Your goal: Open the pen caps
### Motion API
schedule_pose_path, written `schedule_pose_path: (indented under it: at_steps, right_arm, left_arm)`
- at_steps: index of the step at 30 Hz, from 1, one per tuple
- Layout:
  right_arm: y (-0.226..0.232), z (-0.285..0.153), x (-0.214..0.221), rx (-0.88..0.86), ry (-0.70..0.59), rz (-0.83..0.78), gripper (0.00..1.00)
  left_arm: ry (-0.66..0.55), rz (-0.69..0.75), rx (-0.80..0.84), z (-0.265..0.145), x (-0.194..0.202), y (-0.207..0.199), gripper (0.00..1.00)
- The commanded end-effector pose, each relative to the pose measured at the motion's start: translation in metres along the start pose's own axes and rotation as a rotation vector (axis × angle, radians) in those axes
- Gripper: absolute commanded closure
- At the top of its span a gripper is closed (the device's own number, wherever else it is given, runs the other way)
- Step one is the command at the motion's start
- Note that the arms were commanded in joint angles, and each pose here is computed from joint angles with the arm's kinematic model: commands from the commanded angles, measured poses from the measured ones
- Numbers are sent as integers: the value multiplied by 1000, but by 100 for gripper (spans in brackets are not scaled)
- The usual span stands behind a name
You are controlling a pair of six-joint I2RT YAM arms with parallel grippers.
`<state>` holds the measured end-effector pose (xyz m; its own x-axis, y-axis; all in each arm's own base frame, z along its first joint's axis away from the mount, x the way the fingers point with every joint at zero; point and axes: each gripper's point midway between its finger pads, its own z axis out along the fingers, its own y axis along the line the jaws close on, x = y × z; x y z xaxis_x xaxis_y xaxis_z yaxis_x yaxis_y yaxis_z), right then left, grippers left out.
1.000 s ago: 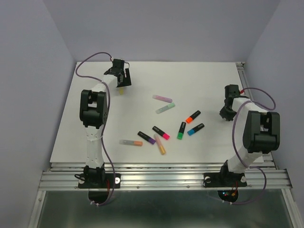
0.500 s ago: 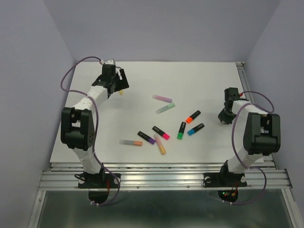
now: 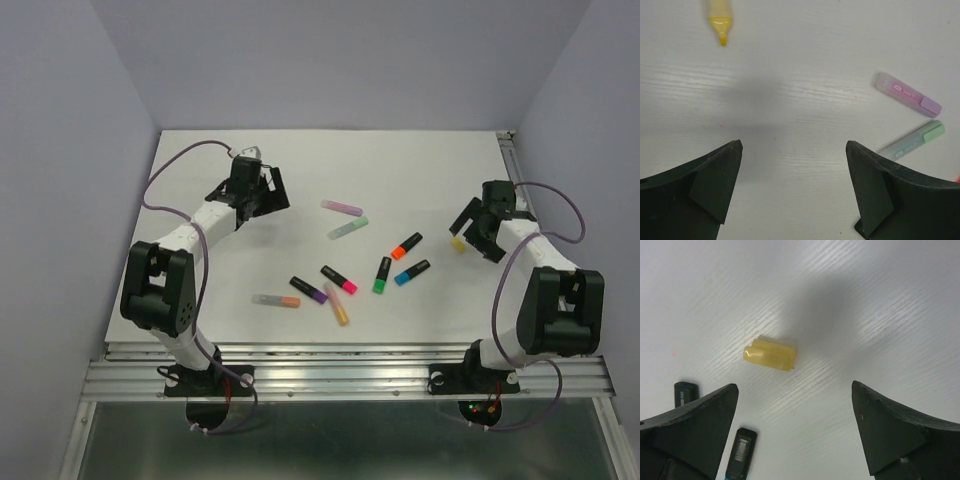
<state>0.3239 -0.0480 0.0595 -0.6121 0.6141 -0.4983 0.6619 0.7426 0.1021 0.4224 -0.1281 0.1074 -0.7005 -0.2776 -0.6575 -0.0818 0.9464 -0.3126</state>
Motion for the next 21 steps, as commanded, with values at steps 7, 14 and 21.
schedule_pose_path:
  at_steps: [7,14,21]
  right_arm:
    - [31,-47,-24,-258,-149,-50,0]
    - [27,-54,-28,-270,-211,2,0]
    - [24,-54,-30,-256,-226,41,0]
  left_arm:
    - [89,-162,-192,-52,59,0,2]
    - [168,-297,-351,-108,122,33,3]
    - [203,-445,-340,-142,152,39,3]
